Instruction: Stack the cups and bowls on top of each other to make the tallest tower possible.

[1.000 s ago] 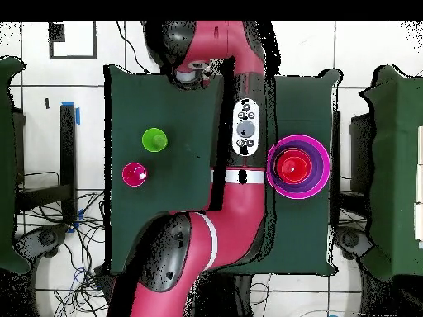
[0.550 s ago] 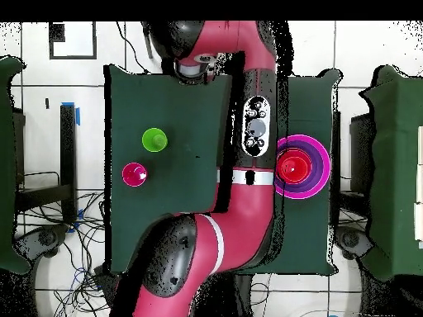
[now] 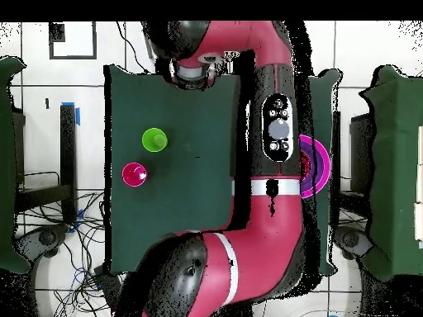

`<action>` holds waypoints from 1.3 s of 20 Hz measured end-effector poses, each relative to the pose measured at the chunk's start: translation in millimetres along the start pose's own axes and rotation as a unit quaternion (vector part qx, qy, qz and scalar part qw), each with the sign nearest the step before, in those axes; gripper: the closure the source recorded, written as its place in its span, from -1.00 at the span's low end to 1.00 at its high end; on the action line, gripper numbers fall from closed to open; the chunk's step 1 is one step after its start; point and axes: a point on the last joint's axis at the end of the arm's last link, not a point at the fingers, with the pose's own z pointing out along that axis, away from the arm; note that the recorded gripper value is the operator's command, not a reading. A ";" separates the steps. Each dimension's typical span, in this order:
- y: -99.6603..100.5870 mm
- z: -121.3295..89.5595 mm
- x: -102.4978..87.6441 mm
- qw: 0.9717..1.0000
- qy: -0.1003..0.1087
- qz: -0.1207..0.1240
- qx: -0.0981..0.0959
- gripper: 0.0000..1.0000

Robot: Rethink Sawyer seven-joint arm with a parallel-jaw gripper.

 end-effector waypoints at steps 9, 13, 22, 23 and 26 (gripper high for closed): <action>55.2 -7.0 41.0 0.999 -0.027 0.042 0.002 -1.00; 76.8 4.5 50.8 0.998 -0.041 0.049 0.002 -1.00; 94.0 39.2 50.5 0.996 -0.080 0.042 0.014 -1.00; 92.4 46.3 49.2 0.995 -0.084 0.043 0.018 -1.00; 86.2 62.9 46.3 0.994 -0.092 0.045 0.024 -1.00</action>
